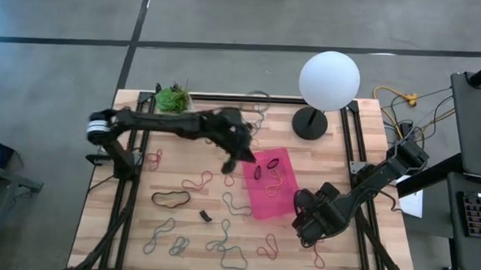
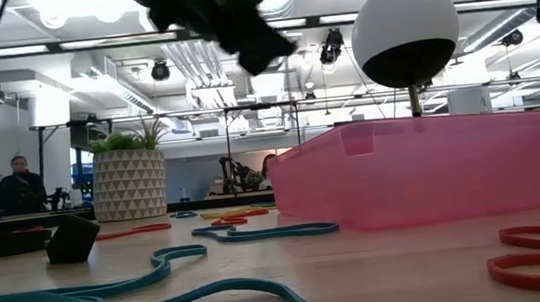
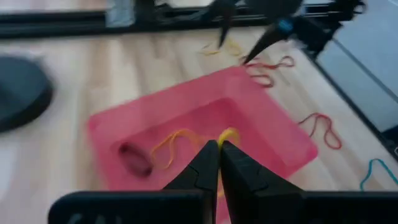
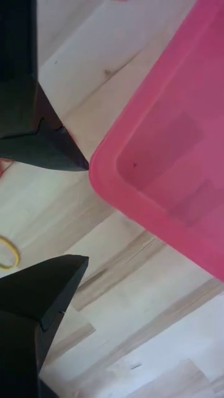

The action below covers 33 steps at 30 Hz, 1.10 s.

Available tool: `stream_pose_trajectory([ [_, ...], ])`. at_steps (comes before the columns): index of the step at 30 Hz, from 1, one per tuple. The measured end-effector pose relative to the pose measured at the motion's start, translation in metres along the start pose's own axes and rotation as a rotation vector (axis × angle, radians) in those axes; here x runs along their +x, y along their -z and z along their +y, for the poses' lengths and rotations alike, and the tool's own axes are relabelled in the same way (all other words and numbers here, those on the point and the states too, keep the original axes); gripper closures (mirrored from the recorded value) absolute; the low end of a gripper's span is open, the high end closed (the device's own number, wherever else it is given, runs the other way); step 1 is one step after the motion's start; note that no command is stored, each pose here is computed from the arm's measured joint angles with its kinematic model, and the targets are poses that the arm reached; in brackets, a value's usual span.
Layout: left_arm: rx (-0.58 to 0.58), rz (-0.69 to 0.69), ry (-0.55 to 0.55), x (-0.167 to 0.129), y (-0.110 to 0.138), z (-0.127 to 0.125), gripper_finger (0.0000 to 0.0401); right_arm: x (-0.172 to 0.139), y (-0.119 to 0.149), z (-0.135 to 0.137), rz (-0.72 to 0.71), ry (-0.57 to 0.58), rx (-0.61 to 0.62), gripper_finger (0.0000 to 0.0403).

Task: Pick and place rubber bands into bin
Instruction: Put the yellow rubber band into the pink bin

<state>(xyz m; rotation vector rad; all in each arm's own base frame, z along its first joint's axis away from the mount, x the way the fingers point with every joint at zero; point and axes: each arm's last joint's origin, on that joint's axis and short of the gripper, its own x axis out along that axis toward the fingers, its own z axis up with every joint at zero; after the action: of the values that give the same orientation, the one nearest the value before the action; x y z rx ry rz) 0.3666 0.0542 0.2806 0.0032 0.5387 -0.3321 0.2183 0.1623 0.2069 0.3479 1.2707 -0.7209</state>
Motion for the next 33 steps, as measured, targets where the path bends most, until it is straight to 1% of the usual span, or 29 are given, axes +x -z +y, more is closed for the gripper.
stream_pose_trajectory([
  [2, 0.002, 0.064, 0.003, 0.019, 0.005, -0.002, 0.0401, 0.000, 0.000, 0.000, 0.001, -0.003, 0.017, 0.0183],
  [4, -0.018, 0.154, -0.054, 0.037, 0.016, 0.001, 0.0398, 0.000, 0.000, 0.000, 0.002, -0.002, 0.037, 0.0183],
  [6, -0.035, 0.233, -0.095, 0.045, 0.026, 0.001, 0.0388, 0.000, 0.000, 0.000, 0.002, -0.002, 0.051, 0.0183],
  [8, -0.033, 0.235, -0.112, 0.043, 0.022, 0.001, 0.0369, 0.000, 0.000, 0.000, 0.002, -0.003, 0.045, 0.0183],
  [10, -0.037, 0.250, -0.111, 0.037, 0.020, -0.002, 0.0344, -0.001, 0.001, 0.000, 0.006, -0.004, 0.017, 0.0183],
  [12, -0.058, 0.250, -0.125, 0.032, 0.018, -0.004, 0.0314, -0.001, 0.003, 0.001, 0.025, -0.010, -0.038, 0.0183],
  [14, -0.080, 0.233, -0.143, 0.024, 0.013, -0.006, 0.0282, -0.002, 0.008, 0.001, 0.085, -0.024, -0.114, 0.0183],
  [17, -0.059, 0.194, -0.172, 0.001, -0.001, -0.014, 0.0242, -0.006, 0.020, 0.003, 0.202, -0.056, -0.211, 0.0183],
  [20, -0.053, 0.205, -0.210, -0.024, -0.004, -0.023, 0.0218, -0.011, 0.038, 0.004, 0.269, -0.079, -0.278, 0.0183],
  [21, -0.055, 0.224, -0.220, -0.031, -0.001, -0.026, 0.0215, -0.012, 0.045, 0.003, 0.288, -0.077, -0.288, 0.0183],
  [23, -0.054, 0.228, -0.239, -0.047, 0.000, -0.033, 0.0212, -0.013, 0.058, -0.001, 0.334, -0.038, -0.270, 0.0183],
  [25, -0.058, 0.226, -0.251, -0.060, 0.004, -0.039, 0.0212, -0.013, 0.070, -0.007, 0.386, 0.011, -0.207, 0.0183],
  [27, -0.085, 0.220, -0.269, -0.070, 0.011, -0.045, 0.0212, -0.013, 0.080, -0.014, 0.440, 0.034, -0.080, 0.0183],
  [29, -0.157, 0.212, -0.287, -0.077, 0.018, -0.048, 0.0212, -0.010, 0.087, -0.022, 0.509, 0.054, 0.105, 0.0183],
  [31, -0.265, 0.206, -0.305, -0.081, 0.024, -0.048, 0.0212, -0.004, 0.090, -0.030, 0.574, 0.078, 0.329, 0.0183],
  [33, -0.384, 0.193, -0.329, -0.084, 0.031, -0.047, 0.0212, -0.001, 0.090, -0.040, 0.606, 0.099, 0.556, 0.0183],
])
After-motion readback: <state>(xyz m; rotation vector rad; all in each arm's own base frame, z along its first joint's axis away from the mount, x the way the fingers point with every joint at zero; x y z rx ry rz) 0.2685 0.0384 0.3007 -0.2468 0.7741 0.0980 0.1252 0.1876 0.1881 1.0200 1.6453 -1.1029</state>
